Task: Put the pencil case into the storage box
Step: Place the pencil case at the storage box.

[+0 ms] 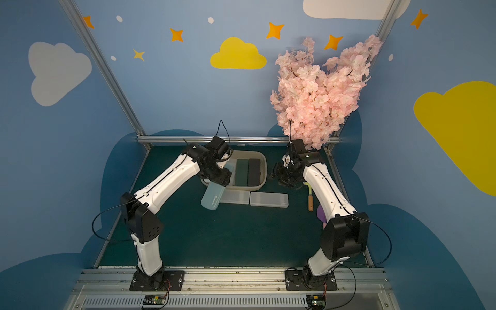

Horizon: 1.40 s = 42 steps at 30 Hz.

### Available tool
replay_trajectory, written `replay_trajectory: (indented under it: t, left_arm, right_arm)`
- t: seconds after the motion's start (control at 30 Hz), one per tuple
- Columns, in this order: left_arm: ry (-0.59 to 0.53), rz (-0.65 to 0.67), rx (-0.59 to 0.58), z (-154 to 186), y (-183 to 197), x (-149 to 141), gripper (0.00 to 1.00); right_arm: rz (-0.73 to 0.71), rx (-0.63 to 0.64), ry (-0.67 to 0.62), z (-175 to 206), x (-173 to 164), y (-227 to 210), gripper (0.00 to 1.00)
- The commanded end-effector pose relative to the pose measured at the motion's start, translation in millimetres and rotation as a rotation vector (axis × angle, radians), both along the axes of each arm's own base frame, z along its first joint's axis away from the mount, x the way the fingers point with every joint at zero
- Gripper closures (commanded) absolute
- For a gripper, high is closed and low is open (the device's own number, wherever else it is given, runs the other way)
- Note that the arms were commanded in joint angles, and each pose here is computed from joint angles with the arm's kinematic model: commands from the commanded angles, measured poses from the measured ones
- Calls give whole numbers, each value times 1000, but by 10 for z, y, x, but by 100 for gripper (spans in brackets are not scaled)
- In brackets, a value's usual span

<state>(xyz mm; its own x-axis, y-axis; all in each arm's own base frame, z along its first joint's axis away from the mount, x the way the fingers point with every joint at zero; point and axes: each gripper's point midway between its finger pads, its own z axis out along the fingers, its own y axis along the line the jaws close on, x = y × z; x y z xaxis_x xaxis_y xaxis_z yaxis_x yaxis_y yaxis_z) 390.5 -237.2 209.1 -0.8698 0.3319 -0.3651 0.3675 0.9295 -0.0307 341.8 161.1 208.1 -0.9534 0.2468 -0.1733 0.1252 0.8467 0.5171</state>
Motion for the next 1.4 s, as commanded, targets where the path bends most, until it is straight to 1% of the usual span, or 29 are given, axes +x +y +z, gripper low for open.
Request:
replay_trajectory:
  t: [0.0, 0.1, 0.23, 0.3, 0.4, 0.53, 0.63, 0.8, 0.97, 1.1, 1.17, 1.27, 1.37]
  left_arm:
    - [32, 34, 16, -244, -33, 359, 27]
    - [-8, 72, -48, -300, -129, 752, 28]
    - [-91, 121, -106, -347, -215, 1176, 28]
    - [-123, 148, -142, -354, -236, 1359, 29]
    - [-142, 170, -197, -407, -264, 1527, 29]
    - [-136, 167, -221, -533, -324, 1586, 29]
    - [-104, 166, -215, -708, -341, 1583, 30]
    - [-44, 158, -167, -1058, -335, 1542, 30]
    - [-9, 147, -109, -1272, -263, 1498, 29]
    - [6, 146, -56, -1395, -170, 1480, 22]
    - [15, 148, -33, -1452, -132, 1467, 16]
    - [11, 148, -17, -1463, -95, 1475, 9]
    - [-9, 145, -28, -1387, -111, 1502, 7]
  right_arm:
    - [20, 41, 24, 49, -164, 31, 35]
    - [25, 58, 36, 41, -192, 80, 36]
    - [17, 77, 46, 23, -156, 124, 35]
    - [13, 90, 51, 8, -100, 159, 36]
    - [20, 104, 51, 8, -13, 226, 36]
    - [24, 107, 51, 5, 63, 271, 36]
    - [26, 108, 58, -21, 87, 288, 36]
    - [30, 110, 70, -54, 90, 315, 36]
    - [32, 106, 85, -101, 75, 315, 36]
    - [33, 106, 97, -134, 72, 322, 36]
    - [31, 108, 106, -157, 72, 324, 36]
    - [33, 109, 113, -178, 73, 332, 36]
    - [33, 109, 115, -183, 79, 334, 36]
